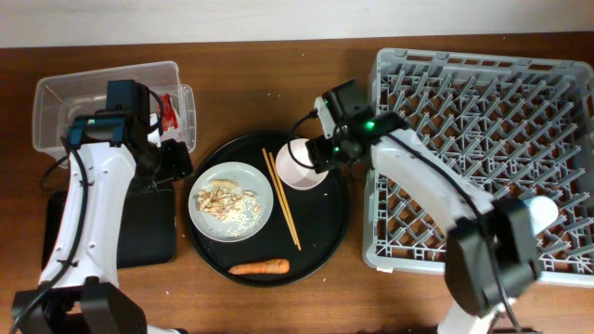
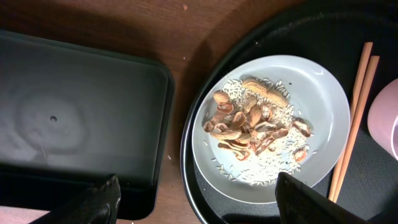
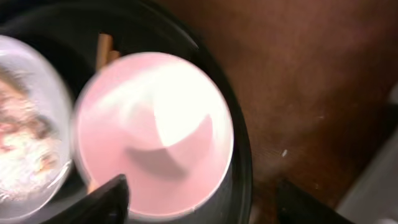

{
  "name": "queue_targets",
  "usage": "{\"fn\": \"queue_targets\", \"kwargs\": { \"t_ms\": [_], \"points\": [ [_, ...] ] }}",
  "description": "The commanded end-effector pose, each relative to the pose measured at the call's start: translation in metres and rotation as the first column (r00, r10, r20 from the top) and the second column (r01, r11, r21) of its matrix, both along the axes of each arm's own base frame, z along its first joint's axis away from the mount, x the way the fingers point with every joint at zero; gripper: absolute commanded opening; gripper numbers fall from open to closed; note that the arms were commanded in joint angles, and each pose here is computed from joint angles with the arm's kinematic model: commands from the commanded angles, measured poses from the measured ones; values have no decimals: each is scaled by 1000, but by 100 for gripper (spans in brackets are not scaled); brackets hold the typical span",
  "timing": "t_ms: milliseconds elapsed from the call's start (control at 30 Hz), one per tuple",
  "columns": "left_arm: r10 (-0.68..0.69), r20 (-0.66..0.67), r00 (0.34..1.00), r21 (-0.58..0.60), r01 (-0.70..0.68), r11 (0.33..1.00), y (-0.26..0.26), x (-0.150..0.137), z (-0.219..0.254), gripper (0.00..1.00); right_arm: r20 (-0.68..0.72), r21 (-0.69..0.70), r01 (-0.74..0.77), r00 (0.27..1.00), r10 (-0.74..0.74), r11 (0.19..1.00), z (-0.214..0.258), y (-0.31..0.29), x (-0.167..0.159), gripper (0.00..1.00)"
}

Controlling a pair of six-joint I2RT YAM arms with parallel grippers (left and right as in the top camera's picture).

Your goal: Sort waste into correct bins and load items into the dishwasher rack

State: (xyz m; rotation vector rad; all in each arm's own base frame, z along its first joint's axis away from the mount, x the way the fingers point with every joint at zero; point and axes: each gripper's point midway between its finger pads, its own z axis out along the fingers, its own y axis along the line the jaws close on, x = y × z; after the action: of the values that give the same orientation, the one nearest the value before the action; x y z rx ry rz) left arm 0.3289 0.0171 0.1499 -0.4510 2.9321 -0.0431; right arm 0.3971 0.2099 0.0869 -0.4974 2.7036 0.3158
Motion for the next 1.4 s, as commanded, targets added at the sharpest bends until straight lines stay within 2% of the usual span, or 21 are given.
{"fn": "queue_targets", "kwargs": {
  "t_ms": [0, 33, 100, 167, 233, 400, 467, 533, 633, 733, 867, 1000, 1100, 1167, 1267, 1367],
  "points": [
    [6, 20, 1000, -11, -5, 1000, -1, 0, 6, 79, -43, -24, 58, 997, -59, 998, -30, 0, 7, 63],
    [6, 20, 1000, -11, -6, 1000, -1, 0, 6, 79, -47, -27, 58, 997, -59, 998, -33, 0, 7, 61],
    [5, 22, 1000, -10, -5, 1000, -1, 0, 6, 79, -51, -55, 94, 994, -97, 994, -41, -6, 9, 48],
    [6, 21, 1000, -11, -5, 1000, -1, 0, 6, 80, -42, -76, 120, 992, -123, 990, -42, -11, 11, 45],
    [6, 19, 1000, -11, -5, 1000, -1, 0, 6, 80, -50, -80, 118, 991, -123, 990, -42, -11, 9, 36],
    [6, 18, 1000, -11, -5, 1000, -1, 0, 6, 80, -89, -78, 134, 986, -140, 988, -54, -11, 1, 34],
    [6, 19, 1000, -11, -5, 1000, -1, 0, 6, 80, -91, -77, 133, 986, -140, 988, -54, -11, 0, 24],
    [6, 19, 1000, -11, -6, 1000, -1, 0, 6, 80, -109, -74, 127, 985, -135, 989, -57, -11, -4, 22],
    [6, 19, 1000, -11, -6, 1000, -1, 0, 6, 80, -118, -80, 127, 984, -136, 989, -59, -12, -7, 11],
    [6, 19, 1000, -11, -6, 1000, -1, 0, 6, 80, -117, -79, 127, 984, -136, 989, -59, -12, -7, 4],
    [6, 19, 1000, -11, -5, 1000, -1, 0, 6, 80, -114, -78, 129, 984, -138, 989, -54, -13, -6, 4],
    [6, 30, 1000, -10, -5, 1000, -1, 2, 6, 80, -38, -57, 170, 984, -173, 984, 3, -29, 5, 4],
    [6, 33, 999, -10, -5, 1000, -1, 3, 6, 80, 89, -27, 246, 966, -243, 969, 70, -61, 16, 4],
    [6, 33, 999, -10, -5, 1000, -1, 3, 6, 80, 187, -7, 242, 954, -236, 970, 110, -82, 17, 4],
    [6, 33, 999, -10, -5, 1000, -1, 3, 6, 80, 341, -42, 386, 872, -350, 921, 160, -145, 17, 4],
    [6, 33, 999, -10, -5, 1000, -1, 3, 6, 80, 451, -111, 575, 756, -474, 811, 186, -214, 11, 4]
  ]
}}
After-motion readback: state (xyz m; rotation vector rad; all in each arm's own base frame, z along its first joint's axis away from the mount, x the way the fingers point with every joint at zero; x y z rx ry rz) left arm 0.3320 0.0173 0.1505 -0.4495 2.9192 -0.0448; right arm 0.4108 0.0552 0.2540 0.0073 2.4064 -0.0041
